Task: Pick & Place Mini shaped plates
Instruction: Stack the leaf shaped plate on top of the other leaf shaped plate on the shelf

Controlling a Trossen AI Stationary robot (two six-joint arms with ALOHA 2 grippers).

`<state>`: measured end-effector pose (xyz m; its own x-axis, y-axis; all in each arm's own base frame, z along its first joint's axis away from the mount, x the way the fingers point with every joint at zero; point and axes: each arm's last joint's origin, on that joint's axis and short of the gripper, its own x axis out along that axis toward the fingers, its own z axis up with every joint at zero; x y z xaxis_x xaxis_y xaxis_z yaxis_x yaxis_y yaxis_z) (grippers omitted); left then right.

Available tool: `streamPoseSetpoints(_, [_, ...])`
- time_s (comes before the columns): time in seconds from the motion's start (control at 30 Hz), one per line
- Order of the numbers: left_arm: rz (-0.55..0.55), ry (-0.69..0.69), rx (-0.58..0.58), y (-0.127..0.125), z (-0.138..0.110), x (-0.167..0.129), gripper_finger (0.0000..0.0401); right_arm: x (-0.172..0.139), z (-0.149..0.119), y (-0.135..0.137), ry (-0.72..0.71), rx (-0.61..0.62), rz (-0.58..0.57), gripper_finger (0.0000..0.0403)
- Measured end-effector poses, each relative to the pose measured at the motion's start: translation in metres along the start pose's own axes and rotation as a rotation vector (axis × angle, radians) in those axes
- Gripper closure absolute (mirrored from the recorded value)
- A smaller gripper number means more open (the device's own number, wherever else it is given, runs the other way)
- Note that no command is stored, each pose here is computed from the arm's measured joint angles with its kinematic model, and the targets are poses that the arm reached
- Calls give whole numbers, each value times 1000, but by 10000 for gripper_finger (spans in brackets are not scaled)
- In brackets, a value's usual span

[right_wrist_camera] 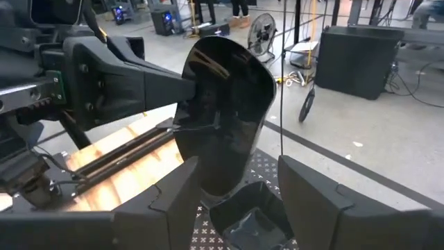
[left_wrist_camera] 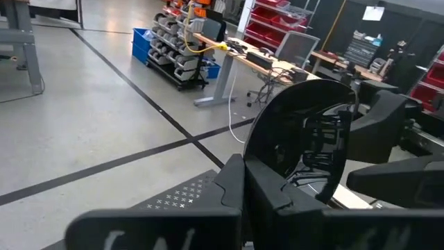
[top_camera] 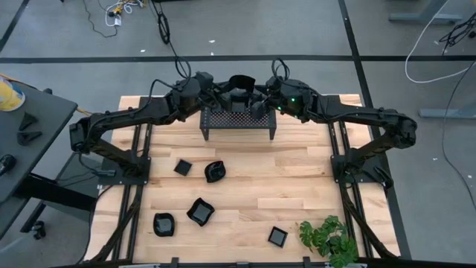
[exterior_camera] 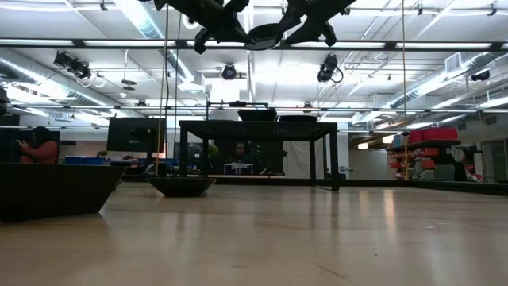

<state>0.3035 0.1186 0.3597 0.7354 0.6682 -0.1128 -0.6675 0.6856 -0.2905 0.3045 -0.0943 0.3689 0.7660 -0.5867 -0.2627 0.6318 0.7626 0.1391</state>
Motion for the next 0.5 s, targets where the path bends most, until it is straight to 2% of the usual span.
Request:
streamPoseSetpoints(0.27, [-9, 3, 1, -3, -1, -1, 397, 3, 5, -8, -32, 74, -4, 208])
streamPoseSetpoints(0.5, [-15, 5, 2, -5, -2, -2, 397, 6, 7, -13, -11, 108, 77, 208])
